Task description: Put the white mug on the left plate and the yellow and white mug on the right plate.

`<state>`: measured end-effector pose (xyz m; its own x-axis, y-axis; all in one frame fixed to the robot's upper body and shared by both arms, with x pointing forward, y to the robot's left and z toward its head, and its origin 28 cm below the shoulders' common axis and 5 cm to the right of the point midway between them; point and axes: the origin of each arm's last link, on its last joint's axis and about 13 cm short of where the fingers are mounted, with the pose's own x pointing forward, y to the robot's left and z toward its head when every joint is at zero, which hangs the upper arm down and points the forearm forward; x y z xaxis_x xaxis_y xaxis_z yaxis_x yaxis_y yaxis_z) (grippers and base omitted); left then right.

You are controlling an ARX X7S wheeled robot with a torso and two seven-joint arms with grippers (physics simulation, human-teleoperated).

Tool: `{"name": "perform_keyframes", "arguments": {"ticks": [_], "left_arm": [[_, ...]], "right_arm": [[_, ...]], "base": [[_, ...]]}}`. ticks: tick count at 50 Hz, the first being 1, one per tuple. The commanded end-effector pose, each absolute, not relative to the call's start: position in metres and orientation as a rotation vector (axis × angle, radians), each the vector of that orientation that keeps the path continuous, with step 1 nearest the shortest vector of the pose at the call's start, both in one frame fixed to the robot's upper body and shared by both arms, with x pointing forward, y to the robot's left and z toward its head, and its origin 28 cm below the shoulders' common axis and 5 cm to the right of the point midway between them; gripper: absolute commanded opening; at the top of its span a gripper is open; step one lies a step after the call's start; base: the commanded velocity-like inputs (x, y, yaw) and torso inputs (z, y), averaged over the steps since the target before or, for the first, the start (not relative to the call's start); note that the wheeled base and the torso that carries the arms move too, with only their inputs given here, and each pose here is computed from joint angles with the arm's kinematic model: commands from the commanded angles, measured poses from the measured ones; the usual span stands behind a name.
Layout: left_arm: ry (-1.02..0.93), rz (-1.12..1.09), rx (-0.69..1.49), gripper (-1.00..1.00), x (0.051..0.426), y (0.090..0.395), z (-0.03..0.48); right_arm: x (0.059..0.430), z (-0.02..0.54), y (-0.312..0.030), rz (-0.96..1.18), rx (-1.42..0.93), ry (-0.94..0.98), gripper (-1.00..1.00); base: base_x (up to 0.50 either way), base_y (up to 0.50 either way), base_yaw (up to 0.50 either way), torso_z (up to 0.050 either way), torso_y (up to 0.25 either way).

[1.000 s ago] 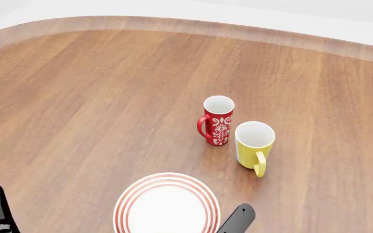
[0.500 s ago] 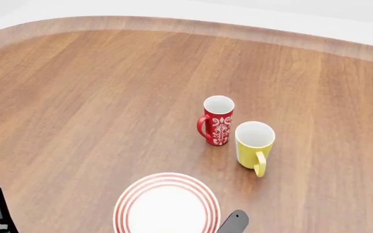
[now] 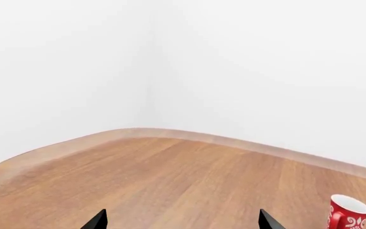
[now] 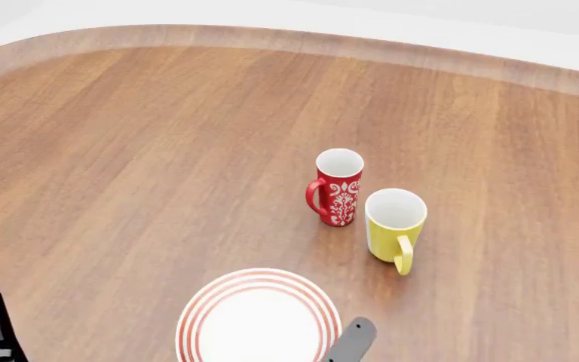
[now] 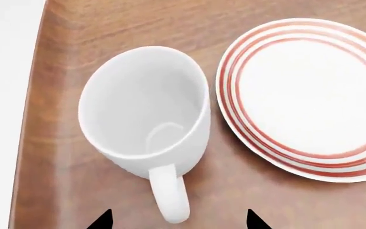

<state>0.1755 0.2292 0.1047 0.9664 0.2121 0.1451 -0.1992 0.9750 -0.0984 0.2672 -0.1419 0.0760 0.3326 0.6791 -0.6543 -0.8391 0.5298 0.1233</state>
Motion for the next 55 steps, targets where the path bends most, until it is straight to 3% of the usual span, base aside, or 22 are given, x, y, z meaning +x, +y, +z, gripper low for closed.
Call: {"name": "perform_keyframes", "arguments": {"ticks": [1, 55], "left_arm": [[-0.178, 0.24, -0.1, 1.0, 0.179, 0.235, 0.106], [-0.181, 0.243, -0.114, 1.0, 0.177, 0.235, 0.108]], "right_arm": [[0.281, 0.074, -0.139, 0.966, -0.318, 0.727, 1.0], [0.283, 0.036, -0.129, 1.037, -0.299, 0.8, 1.0]], "base": [[0.0, 0.0, 0.0, 0.0, 0.0], [0.0, 0.0, 0.0, 0.0, 0.0]]}}
